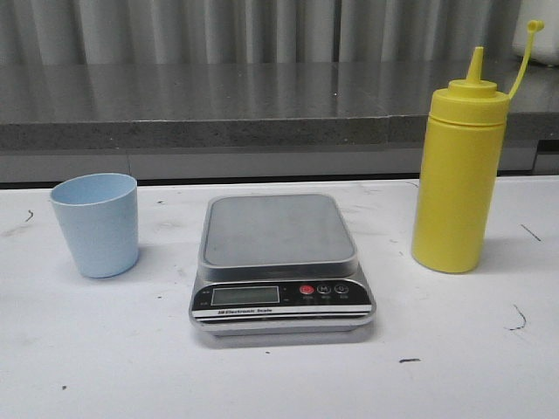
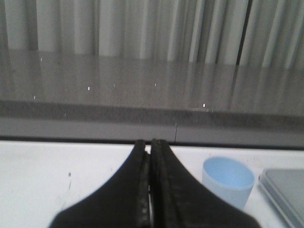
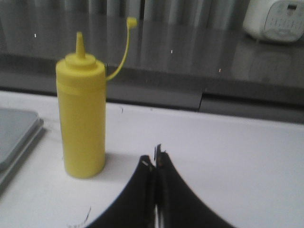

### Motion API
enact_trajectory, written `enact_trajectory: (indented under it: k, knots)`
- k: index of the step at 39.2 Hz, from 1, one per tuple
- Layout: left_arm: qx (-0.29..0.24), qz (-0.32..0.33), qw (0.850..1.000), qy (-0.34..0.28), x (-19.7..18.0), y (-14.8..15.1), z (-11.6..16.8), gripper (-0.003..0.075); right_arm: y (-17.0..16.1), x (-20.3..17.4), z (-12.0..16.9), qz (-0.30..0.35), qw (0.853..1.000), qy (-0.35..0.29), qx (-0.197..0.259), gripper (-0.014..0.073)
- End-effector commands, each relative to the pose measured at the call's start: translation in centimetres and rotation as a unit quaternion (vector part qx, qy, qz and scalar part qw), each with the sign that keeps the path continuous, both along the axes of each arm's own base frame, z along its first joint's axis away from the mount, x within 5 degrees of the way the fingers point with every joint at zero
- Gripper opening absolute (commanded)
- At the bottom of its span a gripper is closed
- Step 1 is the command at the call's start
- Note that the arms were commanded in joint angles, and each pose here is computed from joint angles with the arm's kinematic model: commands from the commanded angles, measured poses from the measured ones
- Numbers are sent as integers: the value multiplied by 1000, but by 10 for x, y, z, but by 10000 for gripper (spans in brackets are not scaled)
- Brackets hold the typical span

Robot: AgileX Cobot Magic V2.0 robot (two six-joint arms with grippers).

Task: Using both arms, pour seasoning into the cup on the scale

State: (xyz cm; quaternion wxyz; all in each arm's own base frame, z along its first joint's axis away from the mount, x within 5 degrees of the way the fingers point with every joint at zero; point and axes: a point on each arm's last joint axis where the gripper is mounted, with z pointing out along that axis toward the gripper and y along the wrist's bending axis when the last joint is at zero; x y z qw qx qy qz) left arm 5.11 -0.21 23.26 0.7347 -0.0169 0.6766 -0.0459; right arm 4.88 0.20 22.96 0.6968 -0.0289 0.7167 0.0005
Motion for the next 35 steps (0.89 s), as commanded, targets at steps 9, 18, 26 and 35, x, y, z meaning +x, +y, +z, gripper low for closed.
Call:
enact_trajectory:
  k: [9,18,26,35]
  knots:
    - [-2,-1,993,-114,-33,1,105,-20,-1,-16,100,-7,997,-80,-7,-113]
    - [3,-6,999,-34,-30,0,150,-20,-1,2,139,-8,1000,-16,-10,-113]
    - [7,-9,996,87,2,-2,142,-20,0,34,129,-8,996,87,-15,-113]
    - [10,-11,982,186,29,-3,127,-20,1,63,108,-7,981,195,-19,-113]
